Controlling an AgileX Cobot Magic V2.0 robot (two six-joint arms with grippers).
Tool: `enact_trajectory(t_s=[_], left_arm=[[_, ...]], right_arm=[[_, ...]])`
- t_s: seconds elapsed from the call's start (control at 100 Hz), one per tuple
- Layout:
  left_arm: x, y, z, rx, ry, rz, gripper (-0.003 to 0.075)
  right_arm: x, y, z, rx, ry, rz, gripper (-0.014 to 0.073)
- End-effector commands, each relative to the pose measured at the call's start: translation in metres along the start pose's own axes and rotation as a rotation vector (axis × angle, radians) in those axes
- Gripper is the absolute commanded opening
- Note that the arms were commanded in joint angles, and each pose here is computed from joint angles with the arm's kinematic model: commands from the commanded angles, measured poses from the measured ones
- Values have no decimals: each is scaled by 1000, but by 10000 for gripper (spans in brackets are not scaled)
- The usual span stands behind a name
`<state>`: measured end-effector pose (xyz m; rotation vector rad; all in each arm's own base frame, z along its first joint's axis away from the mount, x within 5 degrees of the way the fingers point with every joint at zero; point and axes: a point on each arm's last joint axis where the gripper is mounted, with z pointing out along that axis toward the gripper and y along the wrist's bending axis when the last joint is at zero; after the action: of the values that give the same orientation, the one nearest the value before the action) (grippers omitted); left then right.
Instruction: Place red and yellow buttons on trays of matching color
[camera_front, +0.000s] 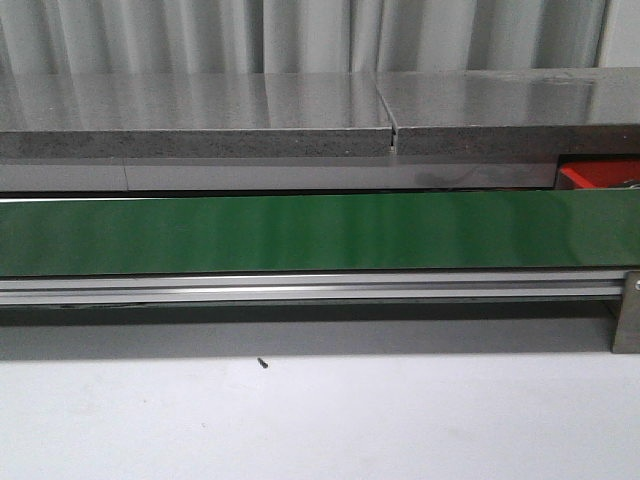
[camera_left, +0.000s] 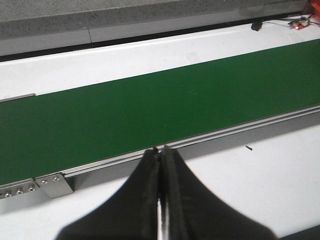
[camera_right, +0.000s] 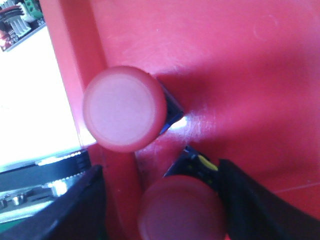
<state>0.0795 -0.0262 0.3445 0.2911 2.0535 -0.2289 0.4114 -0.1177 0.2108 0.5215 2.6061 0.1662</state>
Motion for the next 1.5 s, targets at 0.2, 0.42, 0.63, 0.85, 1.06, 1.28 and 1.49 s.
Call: enact_trajectory(t_s=[0.2,0.42,0.63,0.85,1.06,1.28,1.49], left_arm=[[-13,0,-4,-1,-90,-5,-19],[-13,0,-4,-1,-90,-5,-19],[-13,0,-4,-1,-90,-5,-19],[-13,0,-4,-1,-90,-5,-19],[-13,0,-4,-1,-90,-5,-19],[-13,0,-4,-1,-90,-5,-19],[-13,0,-4,-1,-92,-5,-19]], right_arm=[[-16,9,-59,13,-169,-57,493],[3,13,-90,36,-254,-115,493],[37,31,-112,38,-339,-256,449],[62,64,-133,-22,-368,-385,81],[93,89,-141,-87,-350,-468,-113],[130,104,-149,-149,-360,-549,-114],[167,110,-164,-207,-409,-660,-114]])
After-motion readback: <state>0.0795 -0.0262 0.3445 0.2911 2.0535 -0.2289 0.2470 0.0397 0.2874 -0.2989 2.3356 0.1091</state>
